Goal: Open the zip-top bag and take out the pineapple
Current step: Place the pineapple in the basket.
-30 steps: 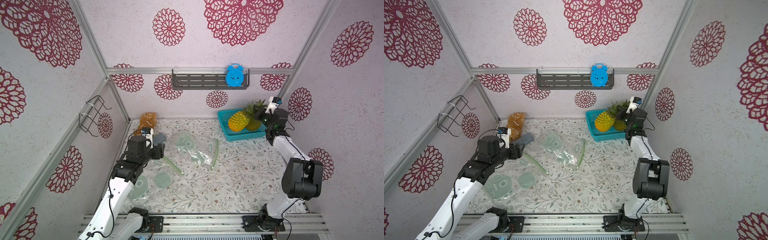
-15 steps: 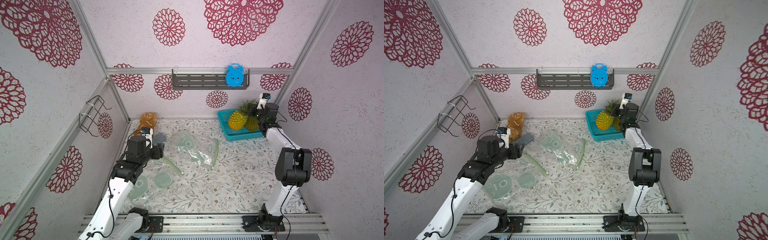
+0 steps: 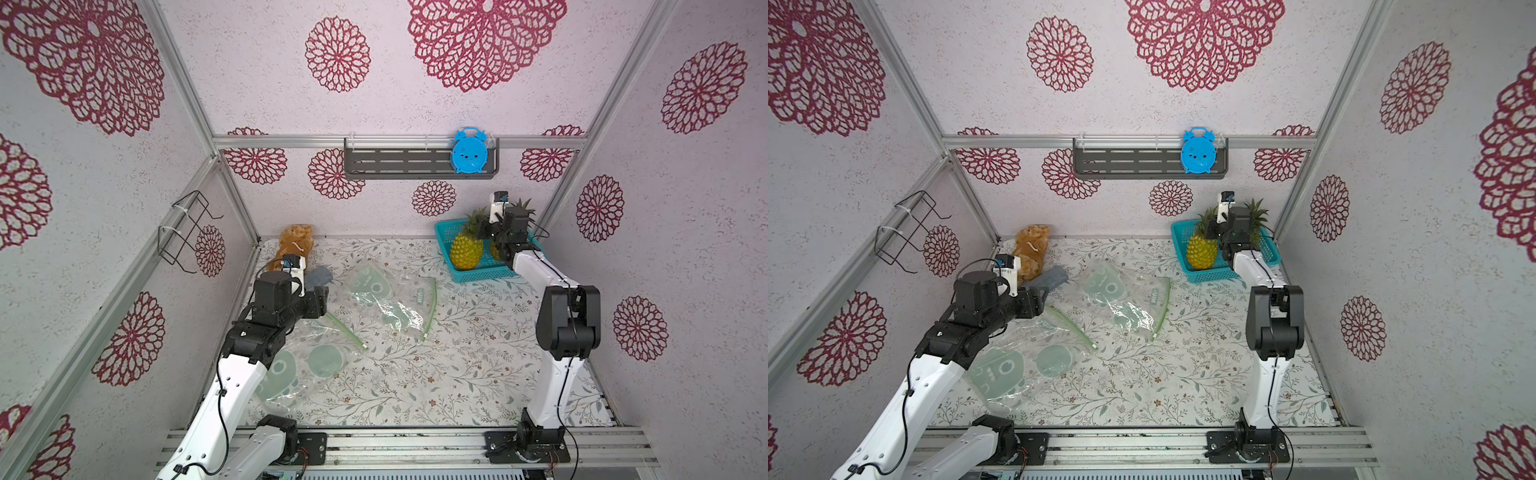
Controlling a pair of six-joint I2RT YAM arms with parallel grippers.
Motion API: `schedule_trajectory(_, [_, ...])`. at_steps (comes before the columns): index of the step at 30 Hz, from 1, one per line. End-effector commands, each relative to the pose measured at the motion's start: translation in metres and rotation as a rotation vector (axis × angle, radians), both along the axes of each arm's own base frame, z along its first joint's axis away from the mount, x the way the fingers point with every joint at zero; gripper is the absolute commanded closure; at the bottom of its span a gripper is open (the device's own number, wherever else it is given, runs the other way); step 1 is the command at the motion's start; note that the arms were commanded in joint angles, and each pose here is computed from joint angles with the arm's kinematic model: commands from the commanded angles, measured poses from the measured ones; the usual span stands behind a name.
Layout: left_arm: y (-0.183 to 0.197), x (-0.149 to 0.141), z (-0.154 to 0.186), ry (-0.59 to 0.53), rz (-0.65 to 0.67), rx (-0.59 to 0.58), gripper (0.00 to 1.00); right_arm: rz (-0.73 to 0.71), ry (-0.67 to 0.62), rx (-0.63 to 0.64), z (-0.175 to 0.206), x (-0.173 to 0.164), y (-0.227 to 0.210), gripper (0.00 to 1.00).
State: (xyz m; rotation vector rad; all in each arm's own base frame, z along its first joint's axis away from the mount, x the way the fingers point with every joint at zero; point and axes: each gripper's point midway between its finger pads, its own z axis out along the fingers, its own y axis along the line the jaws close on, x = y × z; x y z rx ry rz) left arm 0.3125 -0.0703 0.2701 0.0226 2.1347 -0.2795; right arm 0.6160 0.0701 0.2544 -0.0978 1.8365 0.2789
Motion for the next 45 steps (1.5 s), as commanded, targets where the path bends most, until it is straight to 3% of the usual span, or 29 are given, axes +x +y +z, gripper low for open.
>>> schedule_trajectory(1, [0.005, -0.001, 0.0, -0.004, 0.007, 0.013, 0.3, -0.013, -0.226, -0.027, 0.081, 0.002, 0.001, 1.0])
schedule_trajectory(17, [0.005, 0.0, -0.003, 0.007, 0.008, 0.012, 0.3, -0.023, -0.168, -0.024, 0.052, 0.001, 0.0, 0.99])
schedule_trajectory(22, [0.005, 0.0, -0.002, 0.006, 0.009, 0.012, 0.3, -0.032, -0.182, -0.027, 0.062, -0.004, -0.003, 0.87])
schedule_trajectory(27, [0.005, 0.0, -0.003, 0.007, 0.007, 0.011, 0.29, -0.043, -0.209, -0.026, 0.077, -0.014, -0.006, 0.62])
schedule_trajectory(31, [0.005, 0.0, -0.002, 0.008, 0.007, 0.009, 0.28, -0.05, -0.231, -0.022, 0.088, -0.024, -0.009, 0.5])
schedule_trajectory(45, [0.01, 0.004, -0.001, 0.008, 0.051, -0.01, 0.27, -0.07, -0.327, 0.025, 0.121, -0.09, -0.021, 0.43])
